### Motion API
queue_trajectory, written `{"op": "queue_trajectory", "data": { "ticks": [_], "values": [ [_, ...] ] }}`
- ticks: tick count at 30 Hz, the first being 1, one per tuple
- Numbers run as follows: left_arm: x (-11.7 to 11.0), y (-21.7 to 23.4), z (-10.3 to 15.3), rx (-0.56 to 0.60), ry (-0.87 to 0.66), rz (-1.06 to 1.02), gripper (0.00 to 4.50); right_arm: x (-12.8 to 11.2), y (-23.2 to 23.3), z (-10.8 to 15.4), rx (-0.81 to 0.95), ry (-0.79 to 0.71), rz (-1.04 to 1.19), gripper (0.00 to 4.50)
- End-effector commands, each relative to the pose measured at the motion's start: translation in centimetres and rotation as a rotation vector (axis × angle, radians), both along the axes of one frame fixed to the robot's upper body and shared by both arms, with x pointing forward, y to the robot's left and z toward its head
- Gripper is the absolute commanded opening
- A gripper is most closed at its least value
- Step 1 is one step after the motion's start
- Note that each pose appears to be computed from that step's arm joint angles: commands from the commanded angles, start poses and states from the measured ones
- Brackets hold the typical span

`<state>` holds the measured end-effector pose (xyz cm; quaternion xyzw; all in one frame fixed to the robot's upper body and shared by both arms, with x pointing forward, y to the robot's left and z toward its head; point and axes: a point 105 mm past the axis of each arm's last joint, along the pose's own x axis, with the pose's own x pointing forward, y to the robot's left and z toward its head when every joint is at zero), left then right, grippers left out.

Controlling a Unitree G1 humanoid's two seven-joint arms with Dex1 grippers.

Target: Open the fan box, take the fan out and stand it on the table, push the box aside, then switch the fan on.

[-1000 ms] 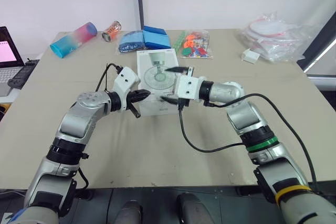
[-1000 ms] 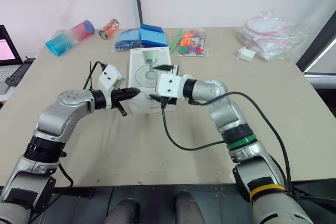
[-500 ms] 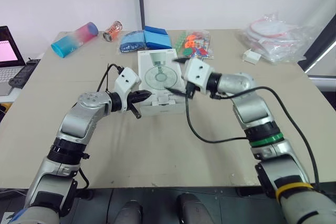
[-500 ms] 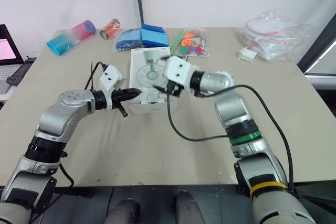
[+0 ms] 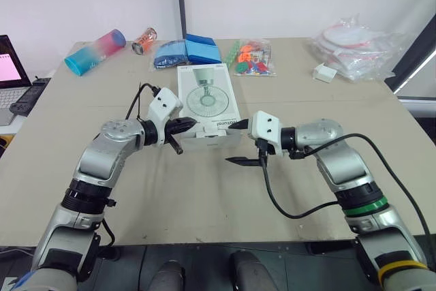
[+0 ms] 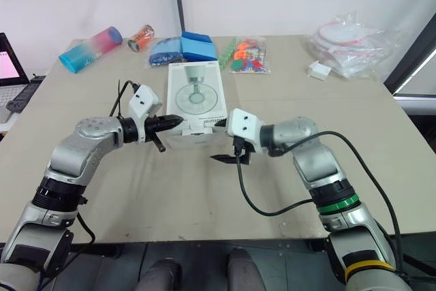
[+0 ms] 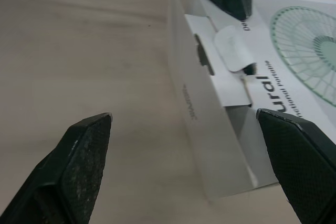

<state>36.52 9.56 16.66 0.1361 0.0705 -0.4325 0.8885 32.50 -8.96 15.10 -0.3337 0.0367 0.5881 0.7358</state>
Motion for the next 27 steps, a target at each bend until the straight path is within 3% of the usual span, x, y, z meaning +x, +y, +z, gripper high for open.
{"op": "queue_trajectory", "data": {
  "ticks": [1,11,21,27],
  "values": [
    [0.0,0.6,-1.2,0.020,0.049,0.018,0.06,-1.2,0.0,-0.9,-0.057,0.014,0.056,4.50],
    [0.1,0.8,-1.0,0.010,0.048,0.025,0.06,-4.4,-1.4,-2.9,-0.148,0.186,0.114,4.50],
    [-0.2,0.5,-1.1,0.000,0.054,0.016,0.06,1.2,-5.0,0.9,0.237,0.294,-0.236,4.50],
    [-0.3,0.5,-1.1,-0.004,0.054,0.017,0.06,2.5,-4.9,0.5,0.350,0.365,-0.312,4.50]
  ]
}}
